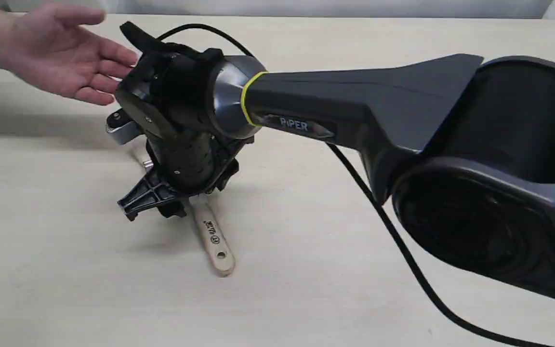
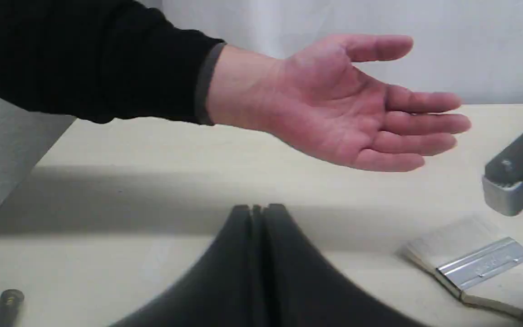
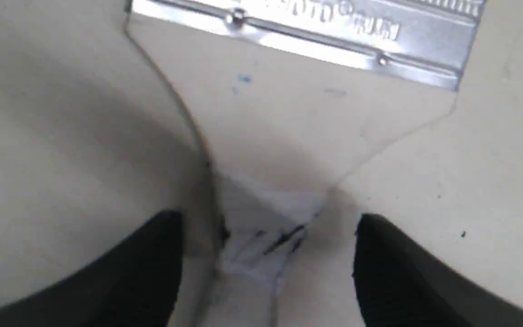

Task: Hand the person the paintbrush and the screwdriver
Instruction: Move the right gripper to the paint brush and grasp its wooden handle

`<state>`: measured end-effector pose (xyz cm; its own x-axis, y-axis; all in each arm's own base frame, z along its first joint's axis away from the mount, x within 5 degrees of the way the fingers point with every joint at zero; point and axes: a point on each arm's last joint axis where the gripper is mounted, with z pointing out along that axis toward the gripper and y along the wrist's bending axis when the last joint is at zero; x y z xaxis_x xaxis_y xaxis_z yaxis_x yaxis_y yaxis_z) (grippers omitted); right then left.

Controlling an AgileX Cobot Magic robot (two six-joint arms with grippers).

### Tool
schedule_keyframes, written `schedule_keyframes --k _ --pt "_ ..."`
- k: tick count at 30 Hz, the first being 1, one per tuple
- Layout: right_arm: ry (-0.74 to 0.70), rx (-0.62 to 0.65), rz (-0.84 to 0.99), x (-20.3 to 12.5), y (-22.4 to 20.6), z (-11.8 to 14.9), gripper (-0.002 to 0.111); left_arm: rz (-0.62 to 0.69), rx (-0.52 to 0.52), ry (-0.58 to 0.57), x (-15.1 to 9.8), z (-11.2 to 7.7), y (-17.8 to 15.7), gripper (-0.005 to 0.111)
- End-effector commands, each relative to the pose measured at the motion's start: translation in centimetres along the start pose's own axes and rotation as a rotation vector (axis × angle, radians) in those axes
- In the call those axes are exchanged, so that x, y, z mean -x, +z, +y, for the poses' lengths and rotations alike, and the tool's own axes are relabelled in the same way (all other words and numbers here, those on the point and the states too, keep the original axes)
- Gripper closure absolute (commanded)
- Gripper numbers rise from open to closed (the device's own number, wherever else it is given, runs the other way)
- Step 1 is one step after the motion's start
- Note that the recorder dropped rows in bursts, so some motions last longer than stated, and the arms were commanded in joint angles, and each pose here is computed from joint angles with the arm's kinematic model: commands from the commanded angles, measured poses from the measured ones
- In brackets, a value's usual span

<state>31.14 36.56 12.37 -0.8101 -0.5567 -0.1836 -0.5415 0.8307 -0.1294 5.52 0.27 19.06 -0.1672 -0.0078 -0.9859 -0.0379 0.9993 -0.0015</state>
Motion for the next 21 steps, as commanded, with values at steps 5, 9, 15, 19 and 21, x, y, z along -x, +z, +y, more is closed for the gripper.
schedule_keyframes --k 5,9,15,19,21 --pt "0.022 -0.009 0.009 0.0 1.3 -0.1 0.05 -0.007 -0.009 -0.001 0.0 -0.1 0.0 0.107" --pt "0.023 -0.009 0.032 -0.3 2.3 0.0 0.052 -0.007 -0.009 -0.001 0.0 -0.1 0.0 0.107" --pt "0.033 -0.006 0.055 -0.5 2.3 0.1 0.084 -0.007 -0.009 -0.001 0.0 -0.1 0.0 0.107" --pt "0.001 -0.025 0.097 -0.8 2.2 -0.1 0.102 -0.007 -0.009 -0.003 0.0 -0.1 0.0 0.107" --pt "-0.02 -0.041 0.126 -1.1 2.2 -0.3 0.104 -0.004 -0.01 -0.005 0.0 -0.1 0.0 0.107"
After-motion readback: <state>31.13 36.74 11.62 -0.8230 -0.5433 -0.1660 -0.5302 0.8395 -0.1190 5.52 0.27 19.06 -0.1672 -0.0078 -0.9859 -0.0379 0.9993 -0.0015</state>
